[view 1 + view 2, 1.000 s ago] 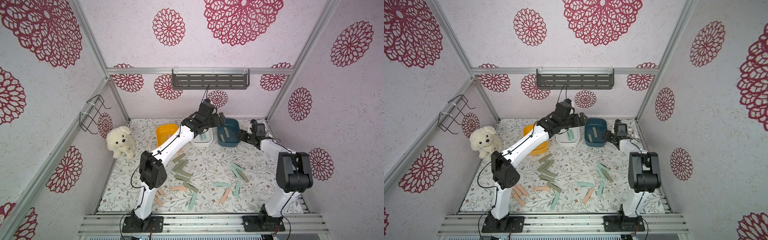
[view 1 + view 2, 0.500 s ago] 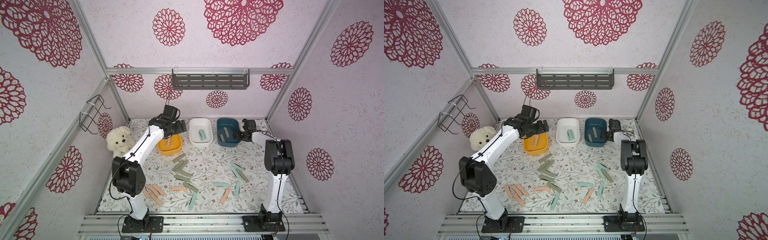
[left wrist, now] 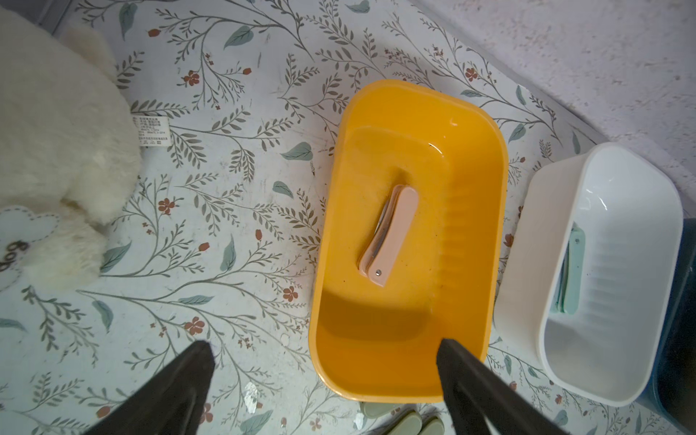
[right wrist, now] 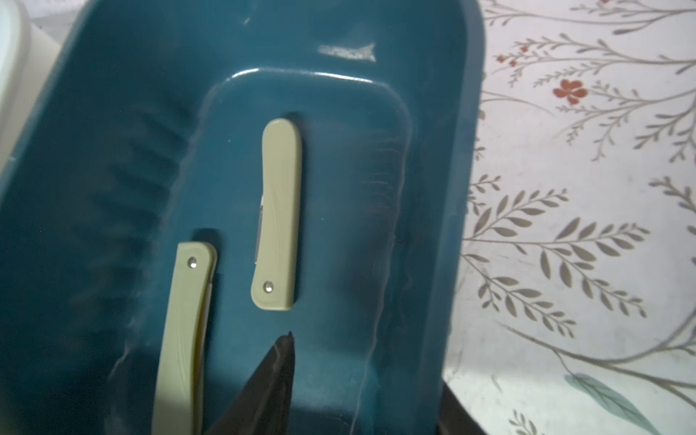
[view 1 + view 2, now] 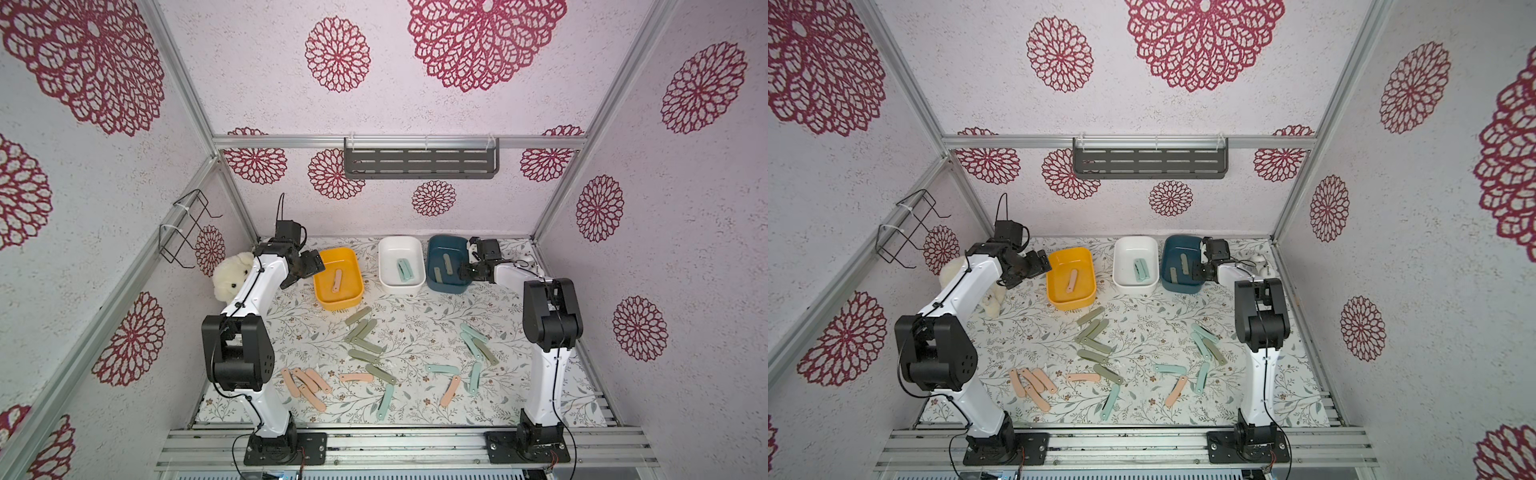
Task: Place the fruit knives into the storage box by color
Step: Move the storage box to the center of the board.
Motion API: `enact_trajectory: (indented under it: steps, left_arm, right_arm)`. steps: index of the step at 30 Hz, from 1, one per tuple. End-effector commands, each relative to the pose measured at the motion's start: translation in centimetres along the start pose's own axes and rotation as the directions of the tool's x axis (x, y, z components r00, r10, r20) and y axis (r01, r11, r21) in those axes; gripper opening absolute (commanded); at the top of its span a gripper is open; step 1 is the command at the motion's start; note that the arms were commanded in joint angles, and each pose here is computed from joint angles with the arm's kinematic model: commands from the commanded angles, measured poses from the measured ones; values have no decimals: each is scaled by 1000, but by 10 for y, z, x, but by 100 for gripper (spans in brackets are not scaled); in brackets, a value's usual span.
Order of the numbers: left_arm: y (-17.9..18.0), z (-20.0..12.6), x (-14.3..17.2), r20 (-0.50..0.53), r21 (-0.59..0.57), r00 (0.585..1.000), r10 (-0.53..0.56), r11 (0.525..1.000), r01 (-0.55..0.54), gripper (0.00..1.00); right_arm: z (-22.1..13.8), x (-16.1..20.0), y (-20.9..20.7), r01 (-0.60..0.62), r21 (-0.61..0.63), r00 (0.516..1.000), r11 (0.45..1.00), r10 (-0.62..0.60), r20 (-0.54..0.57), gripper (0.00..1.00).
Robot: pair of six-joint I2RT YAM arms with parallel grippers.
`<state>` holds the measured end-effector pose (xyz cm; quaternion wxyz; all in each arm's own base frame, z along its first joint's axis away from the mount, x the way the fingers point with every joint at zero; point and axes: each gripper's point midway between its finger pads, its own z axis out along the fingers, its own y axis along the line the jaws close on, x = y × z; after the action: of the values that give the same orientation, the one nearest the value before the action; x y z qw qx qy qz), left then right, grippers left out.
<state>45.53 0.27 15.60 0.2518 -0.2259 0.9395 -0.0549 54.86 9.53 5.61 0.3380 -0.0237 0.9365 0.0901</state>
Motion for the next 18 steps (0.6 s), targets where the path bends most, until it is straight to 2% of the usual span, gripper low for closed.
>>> enact_trajectory:
  steps: [1,8,9,11,18]
  left_arm:
    - [-1,19,-4,-27,95,999,-45,994,47,97]
    - [-28,53,-2,-110,246,990,-89,963,114,97]
    - [-28,69,3,-143,248,985,-92,961,125,97]
    - [-32,80,4,-170,263,981,-99,954,142,97]
    - [-45,97,1,-203,316,974,-97,935,159,97]
  right_arm:
    - [3,1,14,45,-34,999,998,-45,4,47]
    - [3,2,29,113,-60,994,992,-113,7,45]
    - [3,4,31,124,-67,992,990,-124,5,44]
    - [2,6,34,141,-79,990,987,-141,10,42]
    - [-6,9,41,174,-109,985,979,-173,24,38]
